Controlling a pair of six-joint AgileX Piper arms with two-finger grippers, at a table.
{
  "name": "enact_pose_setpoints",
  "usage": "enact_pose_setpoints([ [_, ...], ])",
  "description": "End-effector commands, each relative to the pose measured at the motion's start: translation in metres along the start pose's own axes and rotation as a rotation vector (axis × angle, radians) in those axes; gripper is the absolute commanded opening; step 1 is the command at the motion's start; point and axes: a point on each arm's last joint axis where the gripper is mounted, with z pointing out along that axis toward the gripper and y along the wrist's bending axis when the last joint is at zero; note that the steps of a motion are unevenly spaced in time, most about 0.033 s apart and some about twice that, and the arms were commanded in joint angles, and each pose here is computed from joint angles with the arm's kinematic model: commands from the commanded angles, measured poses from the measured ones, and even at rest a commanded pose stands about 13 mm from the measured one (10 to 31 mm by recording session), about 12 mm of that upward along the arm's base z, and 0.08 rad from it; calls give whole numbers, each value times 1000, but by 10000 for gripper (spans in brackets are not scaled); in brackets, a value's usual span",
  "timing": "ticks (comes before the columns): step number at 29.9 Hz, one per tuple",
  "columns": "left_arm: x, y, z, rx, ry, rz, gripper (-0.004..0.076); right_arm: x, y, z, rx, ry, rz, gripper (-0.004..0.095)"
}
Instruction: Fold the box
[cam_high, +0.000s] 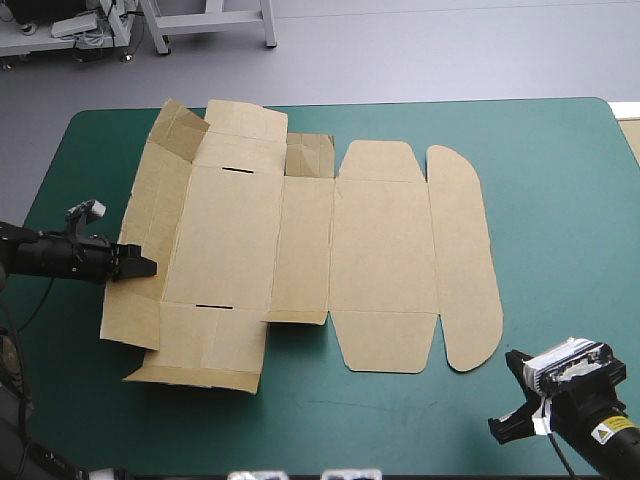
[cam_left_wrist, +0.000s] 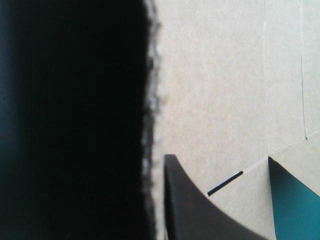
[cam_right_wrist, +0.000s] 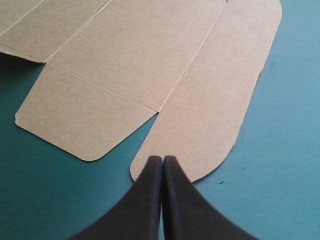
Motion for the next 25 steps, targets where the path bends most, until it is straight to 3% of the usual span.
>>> enact_pose_setpoints([
  [1, -17, -49, -14, 79, -16, 135, -8, -12, -2, -3, 19, -72, 8, -18],
  [5, -38, -90, -9, 63, 7, 361, -9, -14, -3, -3, 30, -90, 18, -19],
  [9, -60, -134, -13, 45, -17, 536, -9, -16, -5, -4, 42, -118, 105, -18],
  [16, -87, -188, -35, -264, -30, 890, -9, -23, -7, -7, 63, -169, 140, -18],
  [25, -84, -247, -19, -375, -19, 1219, -9, -56, -12, -25, 99, -289, 160, -18],
])
